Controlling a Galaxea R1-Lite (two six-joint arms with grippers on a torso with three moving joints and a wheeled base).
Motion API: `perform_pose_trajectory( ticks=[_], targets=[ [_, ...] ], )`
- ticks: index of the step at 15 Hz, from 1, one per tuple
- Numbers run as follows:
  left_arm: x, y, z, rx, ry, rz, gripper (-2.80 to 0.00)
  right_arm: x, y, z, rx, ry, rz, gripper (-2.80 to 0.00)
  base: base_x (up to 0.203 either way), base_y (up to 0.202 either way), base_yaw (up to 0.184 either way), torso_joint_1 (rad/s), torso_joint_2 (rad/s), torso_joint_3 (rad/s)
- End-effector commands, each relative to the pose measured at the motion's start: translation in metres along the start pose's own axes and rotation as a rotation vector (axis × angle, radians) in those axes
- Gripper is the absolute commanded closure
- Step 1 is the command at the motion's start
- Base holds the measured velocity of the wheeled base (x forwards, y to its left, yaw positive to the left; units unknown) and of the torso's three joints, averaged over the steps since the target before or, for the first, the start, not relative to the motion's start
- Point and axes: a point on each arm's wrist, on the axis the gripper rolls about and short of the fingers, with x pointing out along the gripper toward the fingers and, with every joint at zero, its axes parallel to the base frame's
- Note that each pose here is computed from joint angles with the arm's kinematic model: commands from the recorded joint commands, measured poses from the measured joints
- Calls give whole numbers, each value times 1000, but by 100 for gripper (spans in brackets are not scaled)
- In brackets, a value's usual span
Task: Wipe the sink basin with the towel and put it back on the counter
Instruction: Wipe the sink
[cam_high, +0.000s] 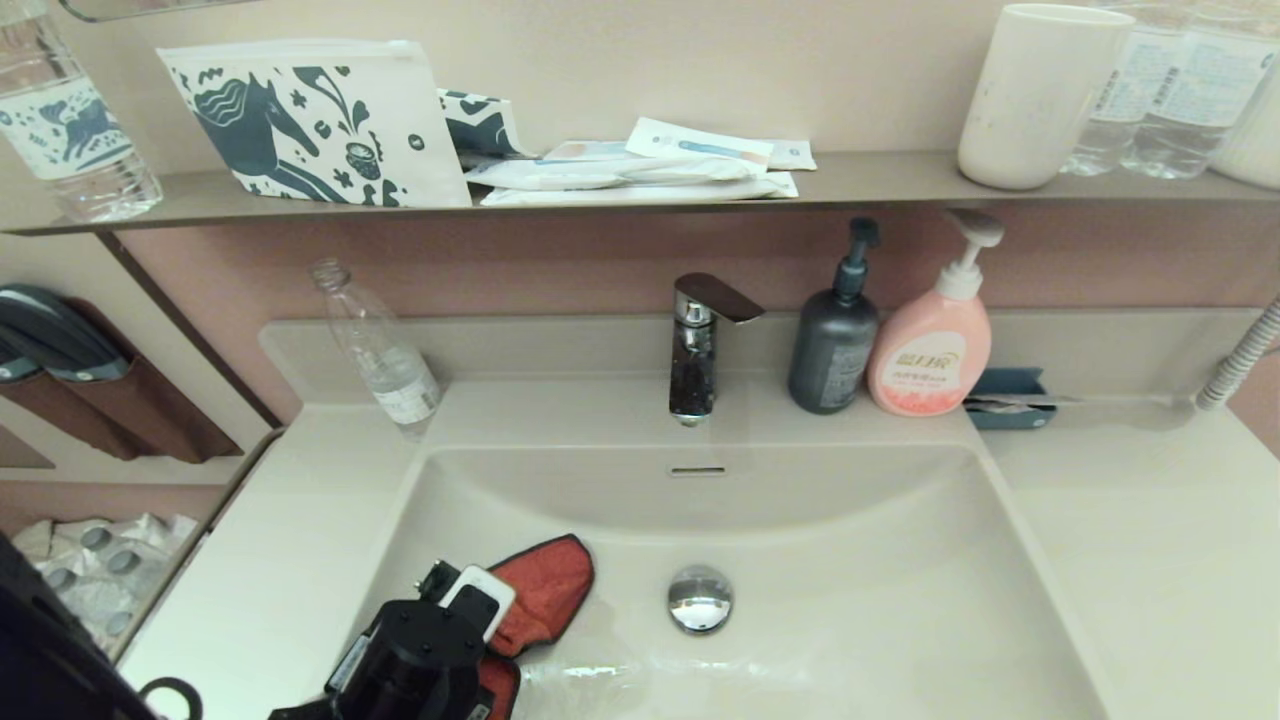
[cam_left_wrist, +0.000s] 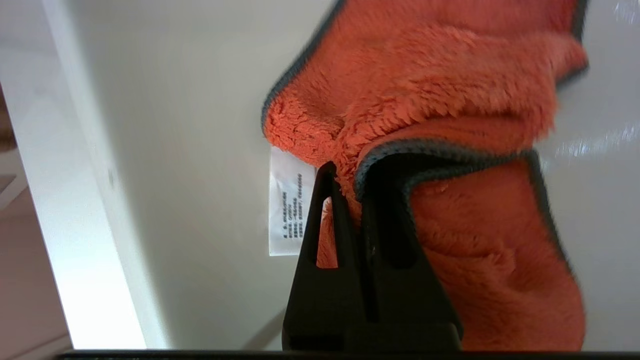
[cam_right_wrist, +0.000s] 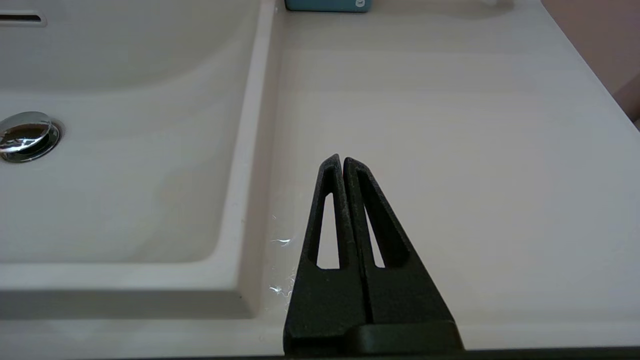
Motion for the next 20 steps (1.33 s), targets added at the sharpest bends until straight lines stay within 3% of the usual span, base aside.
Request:
perform_pose_trajectory(
  ticks=[1, 7, 10, 12, 15, 18, 20],
  targets=[
    [12, 4, 14, -12, -17, 4, 0, 0, 0, 0, 0, 1, 0, 0, 0, 0, 0, 0, 0, 0],
    [38, 34, 39, -24, -62, -17, 0, 0, 0, 0, 0, 1, 0, 0, 0, 0, 0, 0, 0, 0],
    [53, 58, 44, -24, -141, -52, 0, 0, 0, 0, 0, 1, 0, 0, 0, 0, 0, 0, 0, 0],
    [64, 76, 42, -12, -202, -27, 0, 0, 0, 0, 0, 1, 0, 0, 0, 0, 0, 0, 0, 0],
    [65, 98, 40, -26, -228, 36, 0, 0, 0, 0, 0, 1, 0, 0, 0, 0, 0, 0, 0, 0],
    [58, 107, 44, -47, -278, 40, 0, 0, 0, 0, 0, 1, 0, 0, 0, 0, 0, 0, 0, 0],
    [55, 99, 36, -70, -261, 7, 0, 0, 0, 0, 0, 1, 0, 0, 0, 0, 0, 0, 0, 0]
  ],
)
